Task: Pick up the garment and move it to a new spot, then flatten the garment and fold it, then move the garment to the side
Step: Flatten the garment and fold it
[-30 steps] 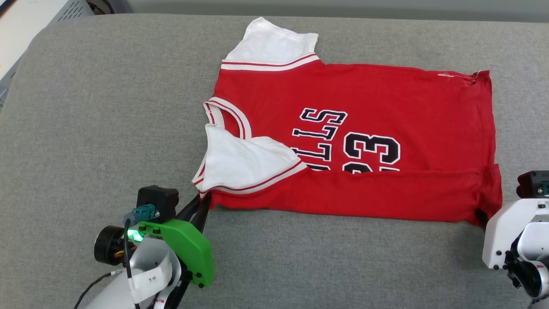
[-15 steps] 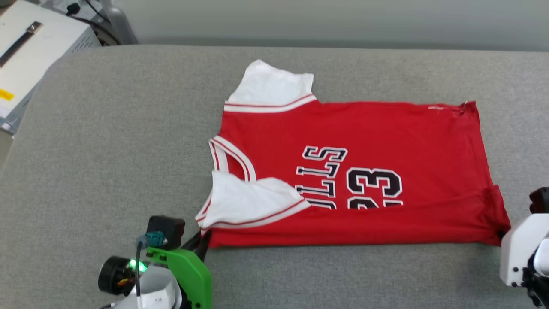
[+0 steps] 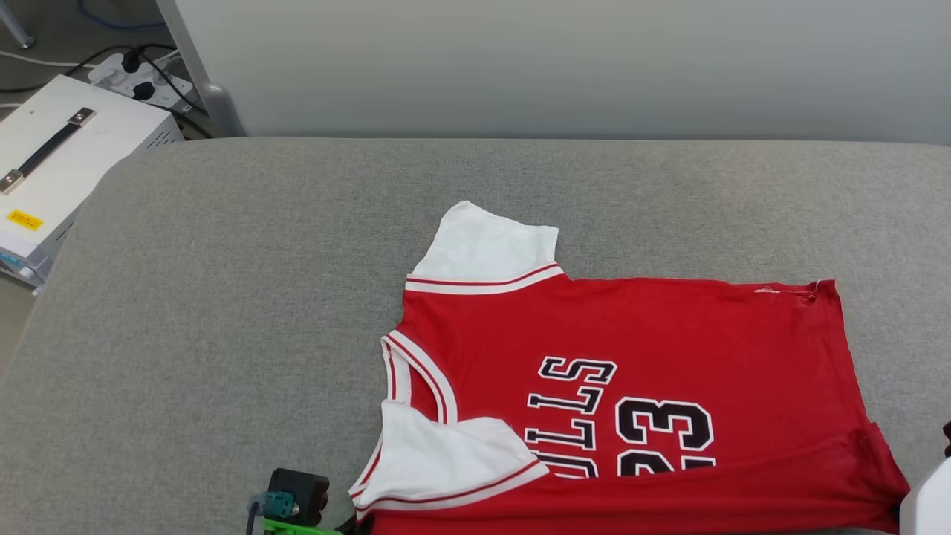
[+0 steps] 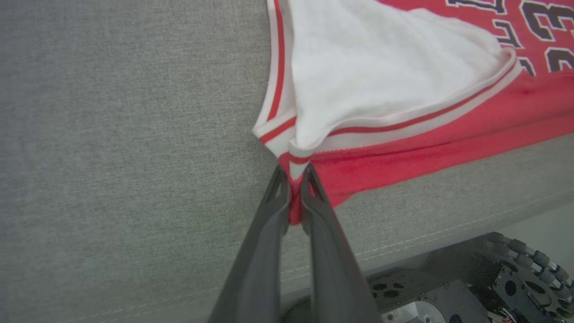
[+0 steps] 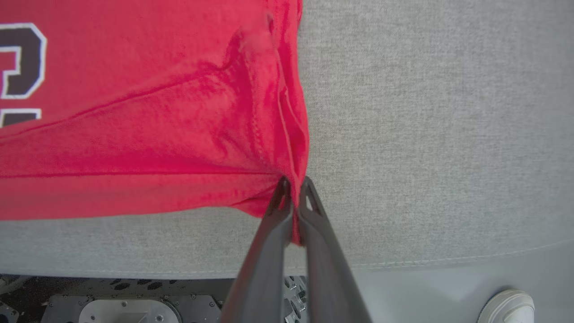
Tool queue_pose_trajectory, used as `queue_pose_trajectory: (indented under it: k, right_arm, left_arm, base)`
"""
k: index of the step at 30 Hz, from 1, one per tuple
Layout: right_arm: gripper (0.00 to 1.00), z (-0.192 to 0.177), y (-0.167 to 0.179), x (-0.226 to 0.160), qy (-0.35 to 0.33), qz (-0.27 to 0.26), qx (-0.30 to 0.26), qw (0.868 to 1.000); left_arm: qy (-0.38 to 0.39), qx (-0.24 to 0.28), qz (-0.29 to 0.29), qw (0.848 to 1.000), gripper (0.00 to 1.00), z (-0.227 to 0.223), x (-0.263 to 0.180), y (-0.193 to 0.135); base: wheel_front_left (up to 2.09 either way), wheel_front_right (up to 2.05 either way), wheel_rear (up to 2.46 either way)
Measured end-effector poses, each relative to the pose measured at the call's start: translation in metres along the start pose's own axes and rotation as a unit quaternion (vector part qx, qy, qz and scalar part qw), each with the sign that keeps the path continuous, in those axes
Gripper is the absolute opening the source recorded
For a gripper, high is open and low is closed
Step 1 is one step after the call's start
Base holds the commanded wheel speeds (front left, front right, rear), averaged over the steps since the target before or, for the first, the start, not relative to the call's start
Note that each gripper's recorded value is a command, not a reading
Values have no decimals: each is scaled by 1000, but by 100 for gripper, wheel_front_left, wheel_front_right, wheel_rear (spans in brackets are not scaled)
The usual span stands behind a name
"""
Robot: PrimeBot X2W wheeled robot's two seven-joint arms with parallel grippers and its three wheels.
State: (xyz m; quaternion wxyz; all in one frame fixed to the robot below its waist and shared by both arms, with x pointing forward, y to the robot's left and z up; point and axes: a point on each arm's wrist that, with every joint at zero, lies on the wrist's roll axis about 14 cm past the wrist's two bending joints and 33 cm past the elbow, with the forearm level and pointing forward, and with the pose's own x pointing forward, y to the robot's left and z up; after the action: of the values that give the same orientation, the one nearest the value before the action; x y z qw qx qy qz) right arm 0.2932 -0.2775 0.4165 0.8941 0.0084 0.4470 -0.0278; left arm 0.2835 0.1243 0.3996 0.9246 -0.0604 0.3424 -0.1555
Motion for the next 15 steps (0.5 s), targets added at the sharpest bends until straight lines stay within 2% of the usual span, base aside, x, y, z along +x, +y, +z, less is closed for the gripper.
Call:
queue_pose_trajectory:
  k: [4, 5, 6, 7, 11, 15]
  right_arm:
    - [0, -12, 5, 1, 9, 6, 10, 1000]
    - [0, -13, 6, 2, 9, 7, 12, 1000]
    - [0, -13, 7, 2, 7, 9, 14, 1000]
    - [100, -9, 8, 3, -13, 10, 16, 1000]
    - [100, 4, 9, 2, -48, 12, 18, 999]
    - [100, 54, 17, -8, -154, 22, 5, 988]
  left_arm:
    - [5, 1, 3, 1000, 0, -6, 1, 4]
    - [7, 1, 3, 1000, 86, -8, 2, 4]
    - [8, 1, 4, 1000, 100, -9, 2, 4]
    - [0, -2, 9, 1000, 100, -8, 3, 7]
    - [-45, 3, 19, 999, 100, 11, 4, 14]
    - [-152, 23, 16, 988, 100, 61, 2, 14]
  base:
    - [0, 0, 0]
    - [0, 0, 0]
    - [0, 0, 0]
    - [0, 0, 0]
    - [0, 0, 0]
    - [0, 0, 0]
